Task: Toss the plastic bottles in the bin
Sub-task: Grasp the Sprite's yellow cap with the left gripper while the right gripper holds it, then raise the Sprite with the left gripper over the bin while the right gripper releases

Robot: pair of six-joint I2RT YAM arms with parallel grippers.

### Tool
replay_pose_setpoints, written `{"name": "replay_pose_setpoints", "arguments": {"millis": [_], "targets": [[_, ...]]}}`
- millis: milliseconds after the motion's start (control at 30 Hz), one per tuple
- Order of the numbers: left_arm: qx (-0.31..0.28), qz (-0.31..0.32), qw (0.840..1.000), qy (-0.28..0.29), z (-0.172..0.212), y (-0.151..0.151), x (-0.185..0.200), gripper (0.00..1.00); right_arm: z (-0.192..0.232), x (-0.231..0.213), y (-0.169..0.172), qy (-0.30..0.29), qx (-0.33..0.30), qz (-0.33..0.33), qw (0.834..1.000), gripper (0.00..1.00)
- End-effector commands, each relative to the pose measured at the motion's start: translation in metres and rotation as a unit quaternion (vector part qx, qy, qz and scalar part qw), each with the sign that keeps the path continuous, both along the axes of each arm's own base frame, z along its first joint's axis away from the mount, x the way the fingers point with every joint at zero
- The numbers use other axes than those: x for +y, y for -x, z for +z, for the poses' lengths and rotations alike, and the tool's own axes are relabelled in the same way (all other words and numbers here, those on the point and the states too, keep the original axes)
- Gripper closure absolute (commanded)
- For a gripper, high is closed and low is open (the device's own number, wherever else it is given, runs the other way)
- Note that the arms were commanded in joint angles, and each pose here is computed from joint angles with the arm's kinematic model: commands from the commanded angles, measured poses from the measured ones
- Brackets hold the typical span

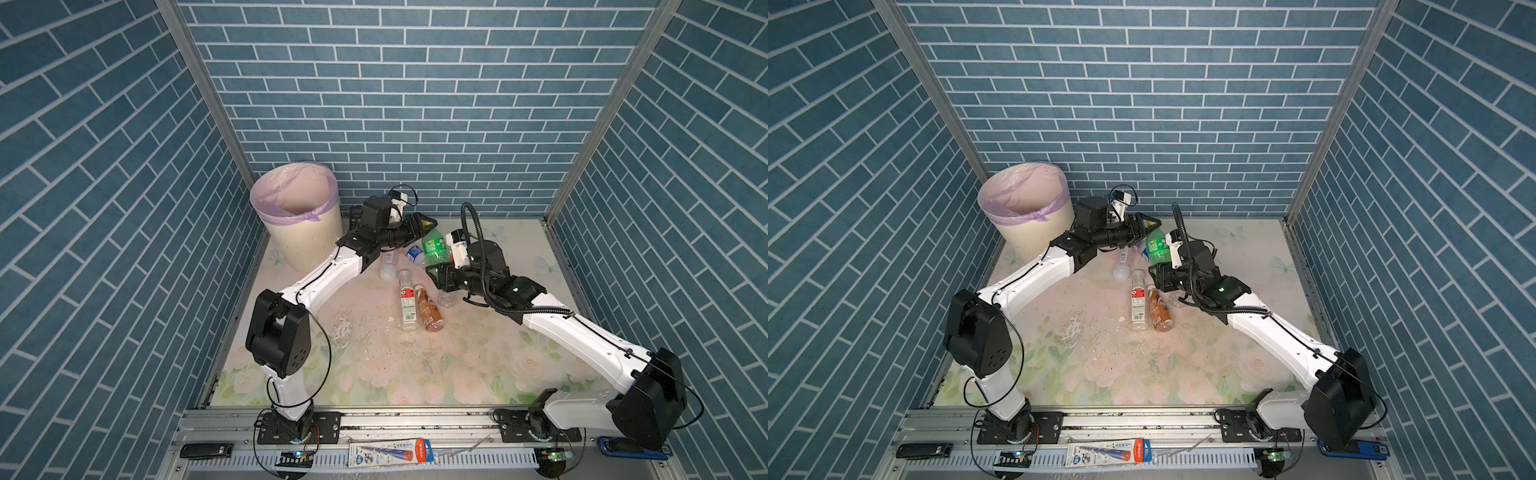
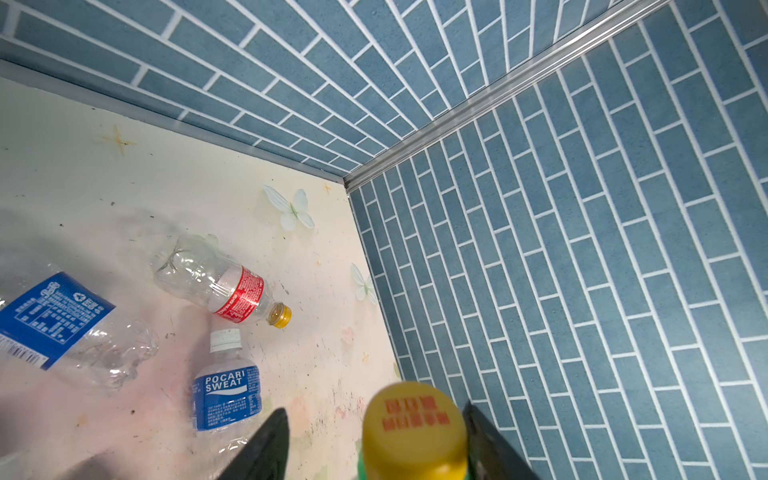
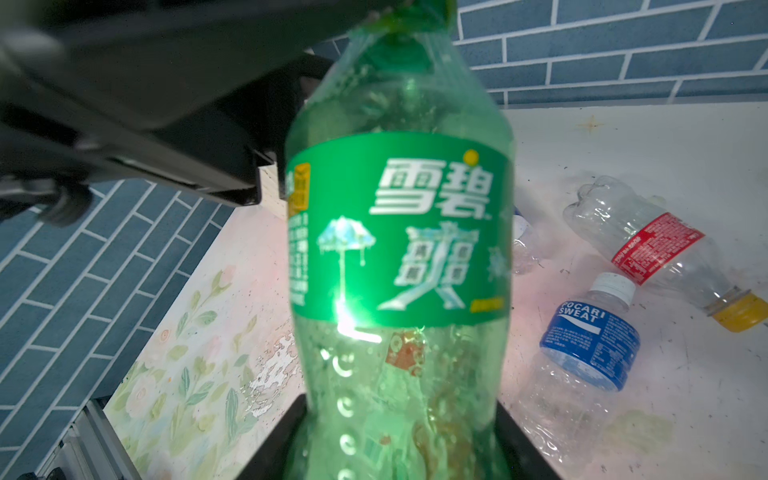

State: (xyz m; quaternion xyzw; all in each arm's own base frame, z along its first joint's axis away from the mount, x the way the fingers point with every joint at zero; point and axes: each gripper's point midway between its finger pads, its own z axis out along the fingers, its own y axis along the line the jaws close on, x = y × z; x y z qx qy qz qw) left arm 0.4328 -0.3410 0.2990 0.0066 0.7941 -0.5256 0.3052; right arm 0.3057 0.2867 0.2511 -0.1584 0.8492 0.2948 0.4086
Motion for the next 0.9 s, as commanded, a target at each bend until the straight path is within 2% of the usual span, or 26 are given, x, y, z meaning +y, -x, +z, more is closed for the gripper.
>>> {"name": "replay_pose_setpoints", "arguments": {"millis": [0,167,300,400,633,767,867], "targets": [[-0.006,0.003,1.000,0.006,-0.001,-0.005,-0.003,0.41,0.025,0.010,-0.004,-0.015,-0.039,0.015,0.999,0.65],[-0.012,-0.008,1.000,0.007,-0.001,-0.003,-0.006,0.59,0.023,0.013,-0.006,-0.016,-0.038,0.016,0.999,0.64],[-0.020,-0.007,1.000,-0.008,0.001,-0.001,-0.003,0.67,0.020,0.013,-0.006,-0.017,-0.037,0.016,0.999,0.55],[-0.024,-0.008,1.000,-0.015,0.003,0.000,-0.001,0.70,0.021,0.013,-0.005,-0.017,-0.038,0.016,0.999,0.46],[-0.051,0.005,0.997,-0.051,0.014,-0.007,0.016,0.71,0.028,0.011,0.002,-0.029,-0.044,0.029,0.998,0.12],[-0.080,0.042,0.992,-0.089,0.033,-0.019,0.048,0.72,0.041,0.010,0.007,-0.042,-0.059,0.035,0.997,0.02],[-0.107,0.068,0.984,-0.127,0.051,-0.026,0.070,0.72,0.050,0.011,0.007,-0.047,-0.071,0.035,0.996,0.01]]}}
